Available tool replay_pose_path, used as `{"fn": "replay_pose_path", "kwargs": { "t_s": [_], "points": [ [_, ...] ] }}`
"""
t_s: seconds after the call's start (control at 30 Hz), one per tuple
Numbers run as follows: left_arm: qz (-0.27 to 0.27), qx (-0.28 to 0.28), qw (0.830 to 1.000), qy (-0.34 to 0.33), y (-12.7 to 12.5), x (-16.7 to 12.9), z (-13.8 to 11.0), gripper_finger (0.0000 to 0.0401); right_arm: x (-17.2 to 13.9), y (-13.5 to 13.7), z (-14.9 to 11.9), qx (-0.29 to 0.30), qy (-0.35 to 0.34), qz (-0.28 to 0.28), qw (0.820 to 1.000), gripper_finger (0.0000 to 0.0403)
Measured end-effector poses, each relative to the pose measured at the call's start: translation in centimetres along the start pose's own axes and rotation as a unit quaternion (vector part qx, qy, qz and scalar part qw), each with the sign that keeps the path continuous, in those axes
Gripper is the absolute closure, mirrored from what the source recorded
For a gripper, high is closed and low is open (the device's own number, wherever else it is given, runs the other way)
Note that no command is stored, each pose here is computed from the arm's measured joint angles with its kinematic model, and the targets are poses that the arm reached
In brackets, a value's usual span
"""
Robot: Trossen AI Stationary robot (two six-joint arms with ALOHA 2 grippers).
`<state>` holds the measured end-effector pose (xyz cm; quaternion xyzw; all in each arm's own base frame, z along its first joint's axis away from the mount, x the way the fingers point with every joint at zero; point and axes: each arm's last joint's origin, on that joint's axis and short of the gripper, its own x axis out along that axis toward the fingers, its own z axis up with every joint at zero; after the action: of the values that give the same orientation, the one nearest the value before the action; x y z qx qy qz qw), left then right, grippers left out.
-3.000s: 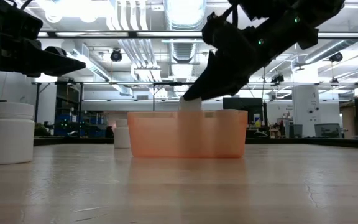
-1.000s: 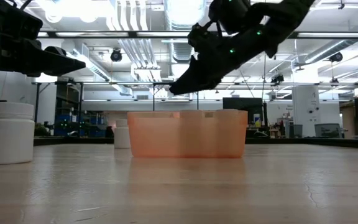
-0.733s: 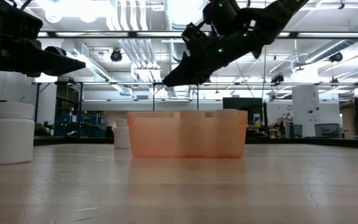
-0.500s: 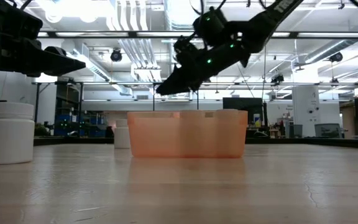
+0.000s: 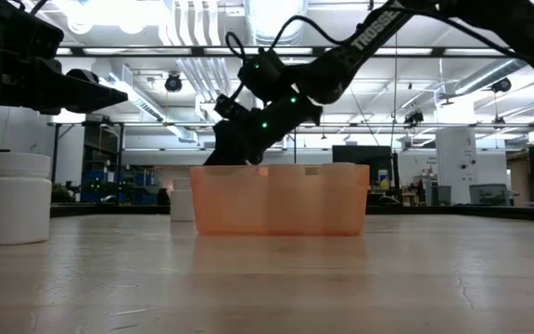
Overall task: Pick and place pill bottles into a basket
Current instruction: Put the white medicine bottle into the orange bin
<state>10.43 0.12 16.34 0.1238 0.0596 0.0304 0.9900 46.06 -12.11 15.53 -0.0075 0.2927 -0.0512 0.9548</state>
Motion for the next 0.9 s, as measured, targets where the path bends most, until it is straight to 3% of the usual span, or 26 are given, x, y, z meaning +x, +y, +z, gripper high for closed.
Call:
{"fn": "replay_pose_path", "kwargs": {
  "t_s": [0.2,0.53,0.9],
  "points": [
    [0.000,0.000,1.000,0.000,0.00,0.00,-0.01,0.0183,0.04,-0.79,0.84,0.013,-0.017,0.004,1.000,0.0186],
    [0.000,0.000,1.000,0.000,0.00,0.00,0.00,0.0183,0.03,-0.86,0.79,0.018,-0.017,0.015,1.000,0.0087],
    [0.000,0.000,1.000,0.000,0.00,0.00,0.00,0.0183,0.02,-0.94,0.86,0.012,-0.021,0.014,1.000,0.0076]
  ]
}}
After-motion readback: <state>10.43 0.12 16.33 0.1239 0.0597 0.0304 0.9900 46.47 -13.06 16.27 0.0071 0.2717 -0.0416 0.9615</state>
